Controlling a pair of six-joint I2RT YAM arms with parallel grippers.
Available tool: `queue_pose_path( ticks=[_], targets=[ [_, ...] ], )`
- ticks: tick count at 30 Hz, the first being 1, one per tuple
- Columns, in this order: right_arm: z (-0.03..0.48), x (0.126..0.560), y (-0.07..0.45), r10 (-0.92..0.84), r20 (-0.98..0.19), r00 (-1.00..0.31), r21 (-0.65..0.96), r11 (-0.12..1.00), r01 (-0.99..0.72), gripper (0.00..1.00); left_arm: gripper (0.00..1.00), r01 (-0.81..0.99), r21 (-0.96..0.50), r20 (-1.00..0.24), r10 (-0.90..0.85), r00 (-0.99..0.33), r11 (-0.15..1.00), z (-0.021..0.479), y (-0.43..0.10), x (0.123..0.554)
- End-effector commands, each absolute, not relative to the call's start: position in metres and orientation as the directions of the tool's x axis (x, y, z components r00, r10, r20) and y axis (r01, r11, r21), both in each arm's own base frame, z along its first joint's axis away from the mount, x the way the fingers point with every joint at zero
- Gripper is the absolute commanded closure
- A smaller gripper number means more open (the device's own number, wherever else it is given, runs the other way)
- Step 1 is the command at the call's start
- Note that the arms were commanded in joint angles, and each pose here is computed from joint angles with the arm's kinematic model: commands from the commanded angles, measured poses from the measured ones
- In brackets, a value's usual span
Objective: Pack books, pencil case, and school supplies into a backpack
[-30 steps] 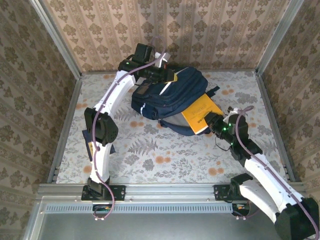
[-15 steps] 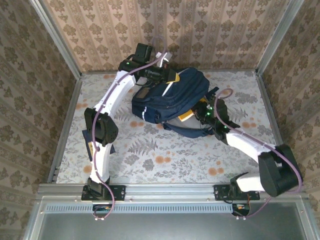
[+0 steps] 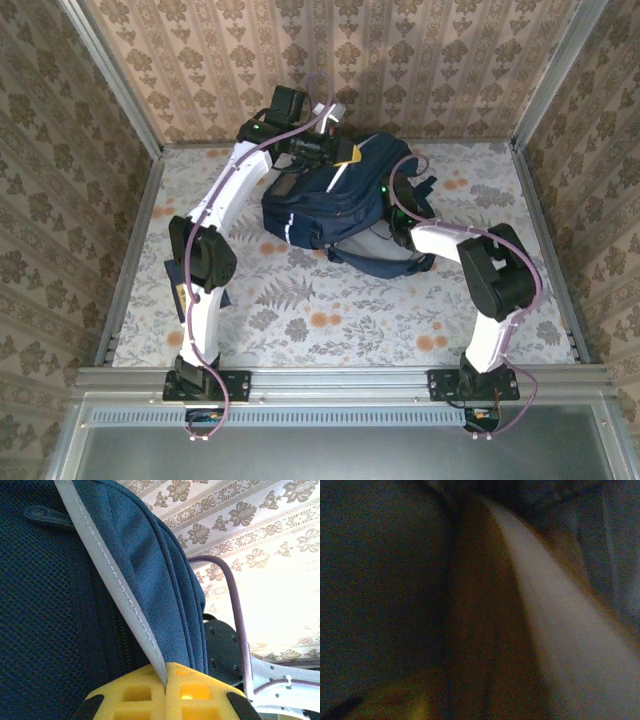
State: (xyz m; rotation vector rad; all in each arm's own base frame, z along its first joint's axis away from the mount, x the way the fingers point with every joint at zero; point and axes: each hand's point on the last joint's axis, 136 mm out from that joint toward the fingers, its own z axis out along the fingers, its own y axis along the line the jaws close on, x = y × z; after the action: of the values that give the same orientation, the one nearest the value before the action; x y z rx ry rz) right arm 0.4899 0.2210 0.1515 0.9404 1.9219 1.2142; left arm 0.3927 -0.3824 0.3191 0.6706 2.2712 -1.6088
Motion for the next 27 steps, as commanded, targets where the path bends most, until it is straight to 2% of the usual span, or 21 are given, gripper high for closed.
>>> queue_pose_path(
  ticks=[1,5,9,15,18,22,24,27],
  targets=[
    [0.167,0.510,0.235,0.786,-0.218,-0.579,0.941,0.326,0.088,0.36,1.00,0.628,-0.771,-0.602,0.202,-0.772,0.103,0.382,-0.379,0.374],
    [0.173,0.493,0.222,0.764,-0.276,-0.583,0.920,0.386,0.070,0.12,1.00,0.618,-0.767,-0.597,0.163,-0.786,0.170,0.374,-0.368,0.393],
    [0.187,0.463,0.205,0.754,-0.335,-0.565,0.896,0.440,0.054,0.04,1.00,0.604,-0.775,-0.584,0.154,-0.797,0.183,0.367,-0.368,0.401],
    [0.184,0.410,0.165,0.736,-0.408,-0.540,0.815,0.560,0.148,0.05,1.00,0.581,-0.788,-0.560,0.157,-0.814,0.202,0.353,-0.371,0.407],
    [0.191,0.375,0.132,0.744,-0.465,-0.480,0.765,0.611,0.206,0.08,1.00,0.569,-0.790,-0.549,0.151,-0.822,0.228,0.345,-0.370,0.410],
    [0.197,0.325,0.075,0.778,-0.534,-0.331,0.704,0.626,0.336,0.17,1.00,0.543,-0.793,-0.519,0.160,-0.840,0.276,0.327,-0.373,0.411],
    [0.196,0.300,0.048,0.805,-0.534,-0.257,0.688,0.591,0.420,0.22,1.00,0.530,-0.789,-0.504,0.166,-0.847,0.311,0.314,-0.377,0.411],
    [0.200,0.275,0.027,0.801,-0.556,-0.223,0.651,0.586,0.483,0.25,1.00,0.522,-0.780,-0.486,0.192,-0.853,0.345,0.295,-0.387,0.403]
  ],
)
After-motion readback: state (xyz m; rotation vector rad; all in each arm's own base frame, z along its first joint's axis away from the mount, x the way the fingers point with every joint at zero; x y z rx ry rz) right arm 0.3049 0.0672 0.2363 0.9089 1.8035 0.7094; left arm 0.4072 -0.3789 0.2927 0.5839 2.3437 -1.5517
